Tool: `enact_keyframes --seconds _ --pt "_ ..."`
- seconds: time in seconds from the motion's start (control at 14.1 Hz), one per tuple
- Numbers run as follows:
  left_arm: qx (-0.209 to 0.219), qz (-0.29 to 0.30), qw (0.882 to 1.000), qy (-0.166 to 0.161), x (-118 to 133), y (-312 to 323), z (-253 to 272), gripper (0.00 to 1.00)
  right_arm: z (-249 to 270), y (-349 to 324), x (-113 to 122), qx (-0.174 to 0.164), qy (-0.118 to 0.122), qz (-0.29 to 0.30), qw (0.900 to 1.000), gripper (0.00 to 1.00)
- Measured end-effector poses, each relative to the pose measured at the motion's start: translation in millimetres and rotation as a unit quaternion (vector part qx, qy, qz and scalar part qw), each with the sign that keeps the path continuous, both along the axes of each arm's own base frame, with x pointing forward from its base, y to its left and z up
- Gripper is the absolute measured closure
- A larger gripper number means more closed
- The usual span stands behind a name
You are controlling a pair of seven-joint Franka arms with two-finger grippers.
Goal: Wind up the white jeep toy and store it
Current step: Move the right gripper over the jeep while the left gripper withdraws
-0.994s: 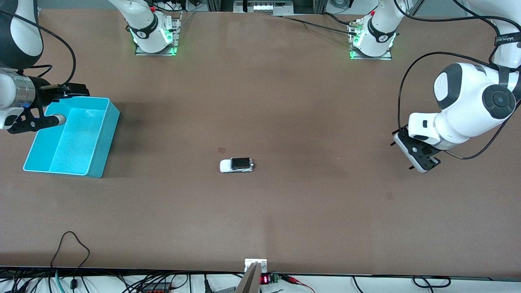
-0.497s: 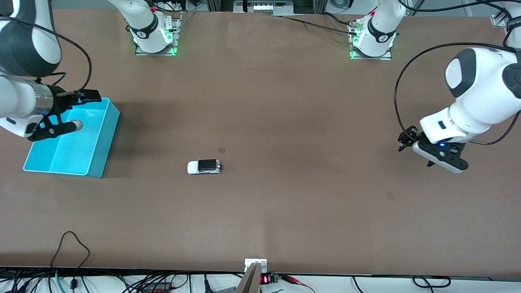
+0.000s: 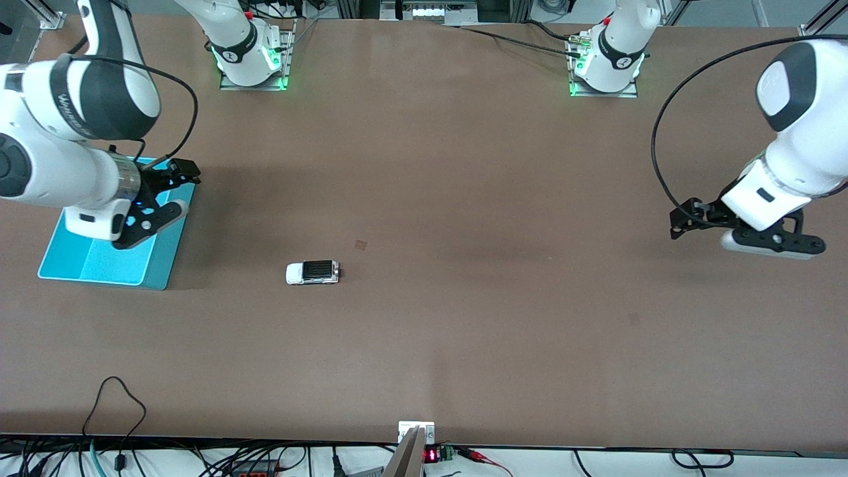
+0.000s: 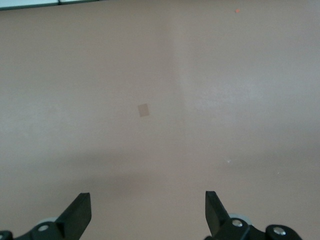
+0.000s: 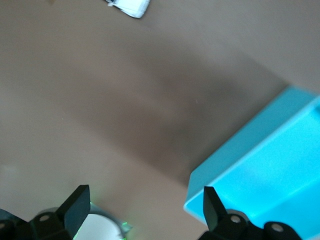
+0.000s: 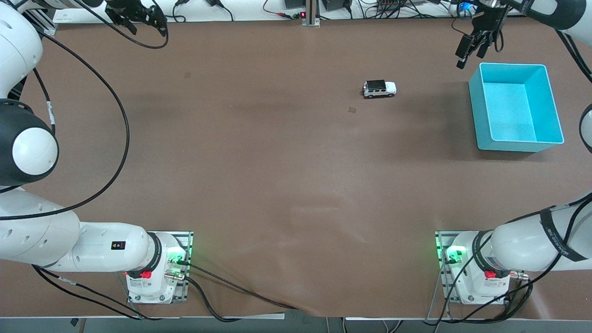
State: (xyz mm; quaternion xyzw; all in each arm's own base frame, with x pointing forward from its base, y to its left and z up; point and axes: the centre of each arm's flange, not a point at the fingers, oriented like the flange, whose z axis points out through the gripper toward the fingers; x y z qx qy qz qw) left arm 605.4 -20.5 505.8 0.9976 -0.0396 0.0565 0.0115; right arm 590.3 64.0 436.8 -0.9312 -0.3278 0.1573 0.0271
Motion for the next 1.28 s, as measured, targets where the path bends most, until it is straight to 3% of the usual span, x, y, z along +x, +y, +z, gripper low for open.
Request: enact_keyframes --seconds 0.21,0.64,1.06,1.28 --pt "0.001 0.021 0.999 0.041 -10 13 35 0.0 -24 -3 -2 0.033 -0.004 0.099 0.995 0.0" --pt "-0.003 0.067 0.997 0.028 -19 19 73 0.0 -84 32 -12 0.062 -0.062 0.216 0.972 0.0" --pt "-0.004 0.077 0.997 0.014 -22 29 94 0.0 -110 134 -21 0.053 -0.151 0.33 0.93 0.0" --pt "-0.004 0.076 0.997 0.022 -26 29 106 0.0 -145 168 -24 0.066 -0.166 0.374 0.91 0.0"
